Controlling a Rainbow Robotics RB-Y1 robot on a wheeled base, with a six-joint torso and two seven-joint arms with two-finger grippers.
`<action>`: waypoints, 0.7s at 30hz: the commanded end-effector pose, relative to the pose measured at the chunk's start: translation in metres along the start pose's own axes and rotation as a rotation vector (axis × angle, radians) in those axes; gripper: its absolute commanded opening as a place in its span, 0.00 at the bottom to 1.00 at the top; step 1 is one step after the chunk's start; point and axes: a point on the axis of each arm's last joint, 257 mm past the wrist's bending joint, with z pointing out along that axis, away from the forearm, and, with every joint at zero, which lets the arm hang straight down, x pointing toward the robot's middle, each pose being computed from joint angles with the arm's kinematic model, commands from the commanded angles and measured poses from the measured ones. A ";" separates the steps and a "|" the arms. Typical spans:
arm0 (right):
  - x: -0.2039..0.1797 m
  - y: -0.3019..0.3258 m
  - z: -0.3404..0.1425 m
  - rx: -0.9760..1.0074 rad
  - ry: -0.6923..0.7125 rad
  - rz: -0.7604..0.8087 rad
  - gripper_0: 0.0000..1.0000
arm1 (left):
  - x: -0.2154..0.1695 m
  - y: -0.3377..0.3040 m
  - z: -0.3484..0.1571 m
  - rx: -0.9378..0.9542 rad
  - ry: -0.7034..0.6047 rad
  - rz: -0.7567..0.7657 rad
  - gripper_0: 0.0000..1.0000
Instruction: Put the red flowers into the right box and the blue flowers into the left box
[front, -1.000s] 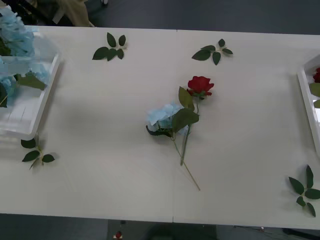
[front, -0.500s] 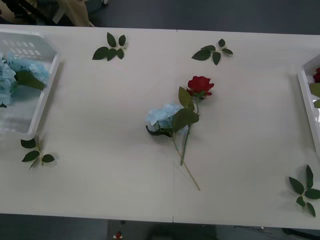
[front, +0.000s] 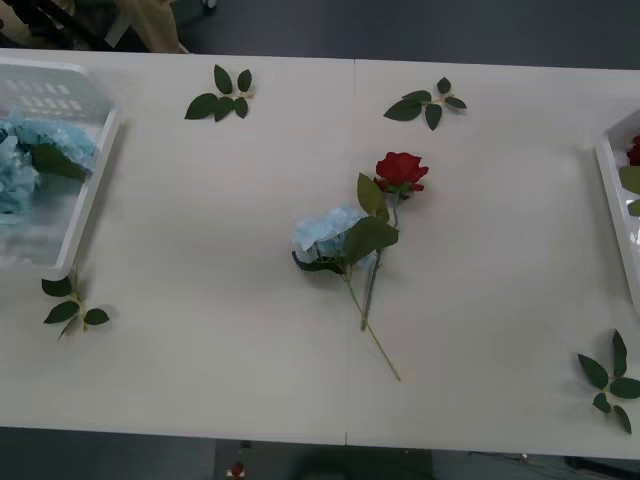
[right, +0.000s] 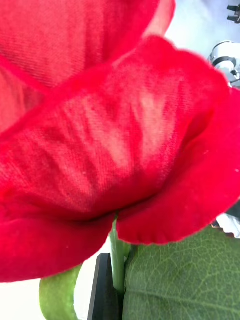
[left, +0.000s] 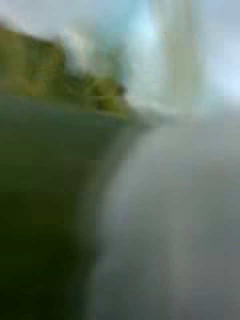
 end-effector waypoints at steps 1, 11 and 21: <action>-0.022 -0.010 -0.005 0.013 -0.035 -0.006 0.41 | -0.011 0.003 -0.005 -0.001 -0.056 -0.006 0.69; -0.016 -0.001 -0.004 -0.020 -0.017 -0.003 0.83 | -0.024 -0.004 -0.022 0.070 -0.149 -0.075 0.90; -0.020 0.024 -0.009 -0.113 -0.006 0.070 0.83 | -0.077 -0.020 -0.110 0.252 -0.500 -0.144 0.91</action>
